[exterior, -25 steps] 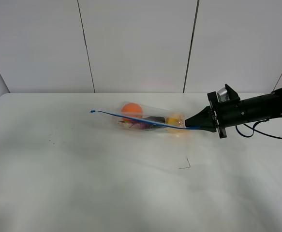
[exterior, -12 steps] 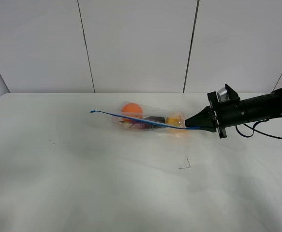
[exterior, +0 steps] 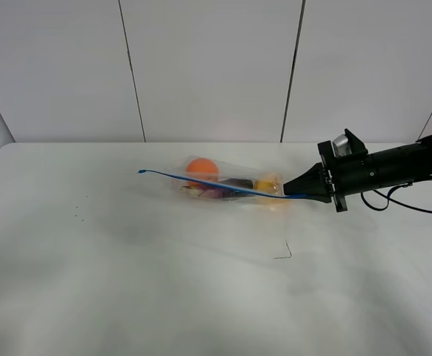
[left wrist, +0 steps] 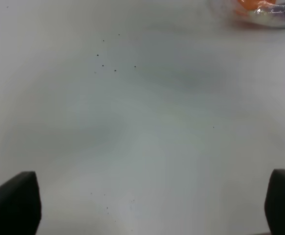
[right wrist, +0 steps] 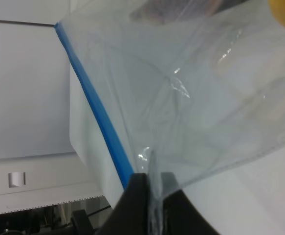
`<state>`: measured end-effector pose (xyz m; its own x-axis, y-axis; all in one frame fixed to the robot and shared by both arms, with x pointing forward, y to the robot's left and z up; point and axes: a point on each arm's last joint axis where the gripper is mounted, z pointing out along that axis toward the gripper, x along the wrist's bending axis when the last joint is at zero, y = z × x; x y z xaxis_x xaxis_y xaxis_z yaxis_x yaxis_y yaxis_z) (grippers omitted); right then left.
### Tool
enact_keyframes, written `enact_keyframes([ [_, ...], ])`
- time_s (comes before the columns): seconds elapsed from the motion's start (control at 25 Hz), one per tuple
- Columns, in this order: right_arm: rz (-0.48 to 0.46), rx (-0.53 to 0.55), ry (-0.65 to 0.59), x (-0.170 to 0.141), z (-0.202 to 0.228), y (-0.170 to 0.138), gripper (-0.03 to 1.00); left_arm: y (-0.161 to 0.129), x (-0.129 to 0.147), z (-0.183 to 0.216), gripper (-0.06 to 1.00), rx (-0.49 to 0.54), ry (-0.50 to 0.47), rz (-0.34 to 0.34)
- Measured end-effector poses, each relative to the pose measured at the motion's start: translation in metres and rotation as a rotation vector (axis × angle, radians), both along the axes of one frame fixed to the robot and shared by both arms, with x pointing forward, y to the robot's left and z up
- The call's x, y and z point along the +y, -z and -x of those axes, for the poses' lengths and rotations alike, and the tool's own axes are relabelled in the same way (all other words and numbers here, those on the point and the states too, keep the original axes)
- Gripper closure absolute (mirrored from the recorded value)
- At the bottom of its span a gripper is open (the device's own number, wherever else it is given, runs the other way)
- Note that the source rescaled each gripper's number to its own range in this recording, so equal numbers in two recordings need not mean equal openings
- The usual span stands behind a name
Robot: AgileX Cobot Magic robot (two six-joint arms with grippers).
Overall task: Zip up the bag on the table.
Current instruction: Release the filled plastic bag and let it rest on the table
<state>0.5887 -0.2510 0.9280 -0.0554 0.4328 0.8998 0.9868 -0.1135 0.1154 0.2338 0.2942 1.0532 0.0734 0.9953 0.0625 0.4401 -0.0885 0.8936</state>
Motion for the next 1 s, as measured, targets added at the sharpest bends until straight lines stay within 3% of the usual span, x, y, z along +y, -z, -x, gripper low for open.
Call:
enact_keyframes([
  [0.4,0.002,-0.013,-0.006,0.0000,0.0000,0.0000,0.94,0.0000,-0.0001,0.0000,-0.05,0.000,0.001,0.000],
  [0.48,0.003,-0.015,-0.007,0.0000,0.0000,0.0000,0.81,0.0000,0.0000,0.0000,-0.05,0.000,0.000,-0.001],
  [0.52,0.003,-0.017,-0.008,0.0000,0.0000,0.0000,0.65,0.0000,0.0002,0.0000,-0.05,0.000,-0.001,-0.003],
  [0.6,0.004,-0.021,-0.010,0.0000,0.0000,0.0000,0.25,0.0000,0.0002,0.0000,-0.05,0.000,-0.001,-0.003],
  [0.68,0.005,-0.027,-0.013,0.0000,0.0000,0.0000,0.07,0.0000,0.0003,0.0000,-0.05,0.000,-0.002,-0.004],
  [0.76,0.006,-0.036,-0.017,0.0000,0.0000,0.0000,0.00,0.0000,0.0003,0.0000,-0.05,0.000,-0.002,-0.004],
  [1.0,0.009,-0.052,-0.025,0.0000,0.0000,0.0000,-0.03,0.0000,0.0004,0.0000,-0.05,0.000,-0.002,-0.005],
])
